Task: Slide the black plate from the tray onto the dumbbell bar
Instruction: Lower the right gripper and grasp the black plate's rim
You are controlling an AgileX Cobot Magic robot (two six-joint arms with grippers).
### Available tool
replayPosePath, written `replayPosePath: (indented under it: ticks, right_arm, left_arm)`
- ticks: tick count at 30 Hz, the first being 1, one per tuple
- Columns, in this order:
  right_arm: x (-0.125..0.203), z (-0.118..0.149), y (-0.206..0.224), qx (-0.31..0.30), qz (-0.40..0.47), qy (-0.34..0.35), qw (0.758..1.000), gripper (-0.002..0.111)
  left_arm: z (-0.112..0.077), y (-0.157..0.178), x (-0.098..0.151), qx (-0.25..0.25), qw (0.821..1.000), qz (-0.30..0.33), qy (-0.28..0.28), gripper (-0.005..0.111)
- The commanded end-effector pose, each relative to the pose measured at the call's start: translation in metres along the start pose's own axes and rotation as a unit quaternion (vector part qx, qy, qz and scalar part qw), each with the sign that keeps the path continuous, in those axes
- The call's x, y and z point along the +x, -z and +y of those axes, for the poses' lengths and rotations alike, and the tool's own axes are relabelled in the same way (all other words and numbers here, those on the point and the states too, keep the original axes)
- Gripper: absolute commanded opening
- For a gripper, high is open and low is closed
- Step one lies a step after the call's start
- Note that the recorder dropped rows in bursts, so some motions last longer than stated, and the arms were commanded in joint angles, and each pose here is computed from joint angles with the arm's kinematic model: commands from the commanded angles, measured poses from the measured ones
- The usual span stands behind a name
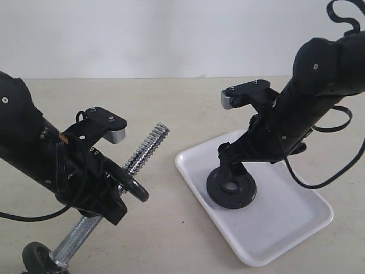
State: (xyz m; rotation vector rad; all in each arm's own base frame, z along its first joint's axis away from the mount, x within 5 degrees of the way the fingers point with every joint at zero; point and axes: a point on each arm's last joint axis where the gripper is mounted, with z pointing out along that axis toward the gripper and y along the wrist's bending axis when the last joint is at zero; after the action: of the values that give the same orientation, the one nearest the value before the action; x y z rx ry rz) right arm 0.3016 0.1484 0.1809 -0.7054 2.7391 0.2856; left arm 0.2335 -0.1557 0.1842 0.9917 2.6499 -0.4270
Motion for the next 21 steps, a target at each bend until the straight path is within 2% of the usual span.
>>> replayPosePath:
  ticks: [1,7,21]
  right_arm:
    - [-0.008,0.001,-0.008,-0.012,-0.012,-0.022,1.0,0.094]
    - [-0.007,0.018,-0.042,-0.011,0.006,0.022,1.0,0.094]
    - [-0.012,0.018,-0.043,0.011,0.013,0.06,0.998,0.094]
  left_arm:
    - [-0.005,0.017,-0.014,0.001,0.998,-0.066,0.021,0.004]
    - [-0.005,0.017,-0.014,0.002,0.998,-0.063,0.021,0.004]
    - [-0.005,0.017,-0.014,0.002,0.998,-0.064,0.021,0.004]
